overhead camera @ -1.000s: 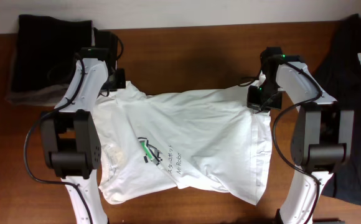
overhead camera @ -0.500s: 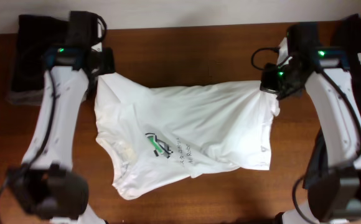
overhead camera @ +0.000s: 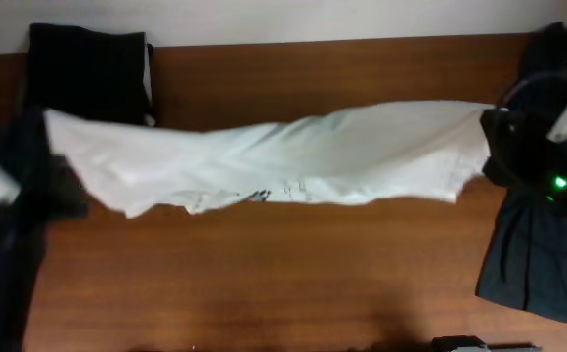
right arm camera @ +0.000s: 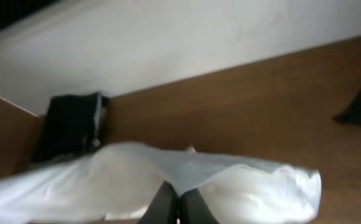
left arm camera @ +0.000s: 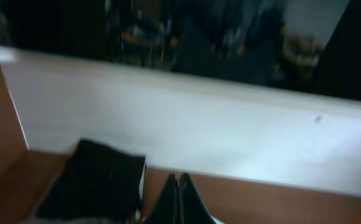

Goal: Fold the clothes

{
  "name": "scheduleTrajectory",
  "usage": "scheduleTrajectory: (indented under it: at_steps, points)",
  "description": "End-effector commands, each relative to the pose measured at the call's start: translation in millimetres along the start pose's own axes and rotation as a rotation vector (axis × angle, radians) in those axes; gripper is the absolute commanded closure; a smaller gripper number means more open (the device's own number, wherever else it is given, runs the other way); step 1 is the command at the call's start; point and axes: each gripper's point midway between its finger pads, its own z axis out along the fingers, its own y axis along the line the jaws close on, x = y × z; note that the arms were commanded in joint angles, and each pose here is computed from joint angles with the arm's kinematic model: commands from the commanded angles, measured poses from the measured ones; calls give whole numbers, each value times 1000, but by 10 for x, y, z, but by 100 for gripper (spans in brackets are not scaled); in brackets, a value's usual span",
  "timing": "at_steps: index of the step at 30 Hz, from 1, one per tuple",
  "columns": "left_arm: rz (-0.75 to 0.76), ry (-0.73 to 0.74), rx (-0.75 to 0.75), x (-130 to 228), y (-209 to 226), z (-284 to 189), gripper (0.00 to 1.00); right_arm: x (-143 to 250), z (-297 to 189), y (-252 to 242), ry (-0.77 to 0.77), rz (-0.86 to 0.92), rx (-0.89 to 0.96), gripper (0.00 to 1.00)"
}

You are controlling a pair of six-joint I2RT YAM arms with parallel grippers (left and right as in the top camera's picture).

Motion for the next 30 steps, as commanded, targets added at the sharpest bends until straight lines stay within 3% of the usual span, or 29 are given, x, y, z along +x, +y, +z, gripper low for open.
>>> scheduleTrajectory:
  at_steps: [1,5,7,9,11,15,19,22,24,25,26,30]
  points:
    - [-26,-118,10,-267,19,-401,100,-185,-239,161,-80,-16,-47,96]
    - [5,-79,-29,-207,56,-194,100,-190,-47,108,-40,-5,-30,94]
    - [14,-12,-40,-81,48,77,99,-181,182,48,11,8,-13,85]
    - [31,113,-62,199,51,476,99,-110,554,-69,107,33,19,86]
    - [51,249,-86,540,70,849,100,2,843,-178,197,53,48,96]
    - [84,503,-126,1254,125,1438,99,317,1397,-453,396,49,121,95]
    - [116,739,-167,2093,208,2051,100,972,1952,-770,722,101,202,96]
    - [136,890,-194,2706,290,2357,99,1418,2216,-620,908,55,96,96]
    - [146,965,-207,3024,336,2471,100,1726,2297,-504,1005,-5,65,83]
    - [149,986,-210,3114,349,2499,99,1873,2327,-466,1043,-26,58,71]
    - [150,997,-213,3161,356,2513,99,2013,2349,-437,1077,-37,55,66]
    - [146,1002,-227,3173,421,2517,99,2734,2390,-414,1233,-27,24,67]
